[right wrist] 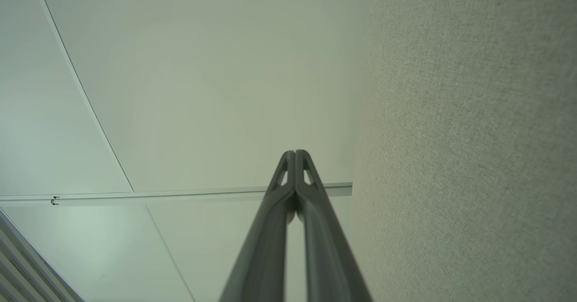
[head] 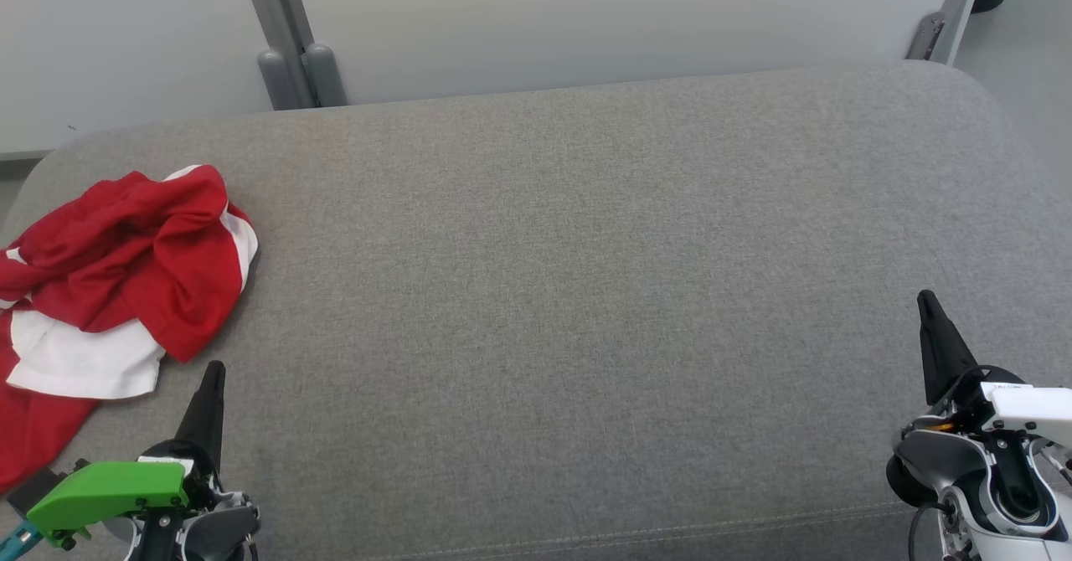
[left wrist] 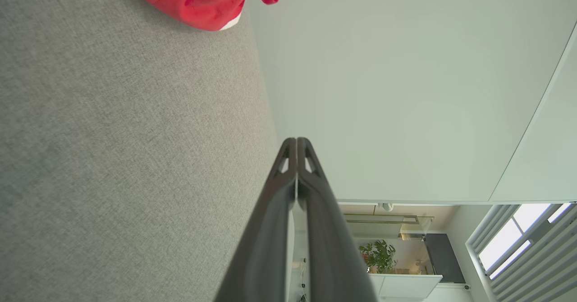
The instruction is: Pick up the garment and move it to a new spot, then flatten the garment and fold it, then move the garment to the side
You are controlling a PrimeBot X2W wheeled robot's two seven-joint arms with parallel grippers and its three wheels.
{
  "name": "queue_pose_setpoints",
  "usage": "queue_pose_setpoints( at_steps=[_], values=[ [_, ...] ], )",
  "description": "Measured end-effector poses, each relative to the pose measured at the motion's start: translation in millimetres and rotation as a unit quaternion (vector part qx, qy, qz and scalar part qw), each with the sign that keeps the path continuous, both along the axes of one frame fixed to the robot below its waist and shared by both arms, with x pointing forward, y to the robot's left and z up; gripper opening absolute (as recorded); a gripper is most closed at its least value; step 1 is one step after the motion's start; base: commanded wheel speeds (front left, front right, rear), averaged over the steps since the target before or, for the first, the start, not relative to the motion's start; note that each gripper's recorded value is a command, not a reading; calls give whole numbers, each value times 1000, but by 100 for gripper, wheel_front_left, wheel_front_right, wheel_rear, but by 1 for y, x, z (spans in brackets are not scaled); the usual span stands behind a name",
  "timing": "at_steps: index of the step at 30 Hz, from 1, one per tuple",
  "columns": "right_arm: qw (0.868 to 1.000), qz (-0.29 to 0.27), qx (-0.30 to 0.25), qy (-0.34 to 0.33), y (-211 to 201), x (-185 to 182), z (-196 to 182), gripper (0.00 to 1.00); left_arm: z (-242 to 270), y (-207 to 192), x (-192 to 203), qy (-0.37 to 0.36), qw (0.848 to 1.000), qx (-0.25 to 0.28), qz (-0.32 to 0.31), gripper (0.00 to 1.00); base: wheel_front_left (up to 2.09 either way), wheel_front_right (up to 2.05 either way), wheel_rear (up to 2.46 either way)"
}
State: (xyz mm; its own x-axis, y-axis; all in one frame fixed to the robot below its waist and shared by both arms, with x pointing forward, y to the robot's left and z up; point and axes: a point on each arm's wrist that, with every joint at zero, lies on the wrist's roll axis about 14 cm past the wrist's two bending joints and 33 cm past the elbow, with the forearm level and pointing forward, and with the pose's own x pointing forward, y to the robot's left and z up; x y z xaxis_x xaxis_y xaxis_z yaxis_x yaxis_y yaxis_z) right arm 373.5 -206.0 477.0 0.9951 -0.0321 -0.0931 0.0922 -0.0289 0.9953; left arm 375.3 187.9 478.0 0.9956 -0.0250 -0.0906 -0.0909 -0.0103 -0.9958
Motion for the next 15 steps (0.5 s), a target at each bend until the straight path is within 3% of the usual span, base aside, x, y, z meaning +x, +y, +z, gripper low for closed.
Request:
queue_pose_setpoints(
  at_steps=[15],
  values=[
    [1000, 0, 0, 0, 0, 0, 0, 0, 0, 0, 0, 0, 1000, 0, 0, 0, 0, 0, 0]
  ],
)
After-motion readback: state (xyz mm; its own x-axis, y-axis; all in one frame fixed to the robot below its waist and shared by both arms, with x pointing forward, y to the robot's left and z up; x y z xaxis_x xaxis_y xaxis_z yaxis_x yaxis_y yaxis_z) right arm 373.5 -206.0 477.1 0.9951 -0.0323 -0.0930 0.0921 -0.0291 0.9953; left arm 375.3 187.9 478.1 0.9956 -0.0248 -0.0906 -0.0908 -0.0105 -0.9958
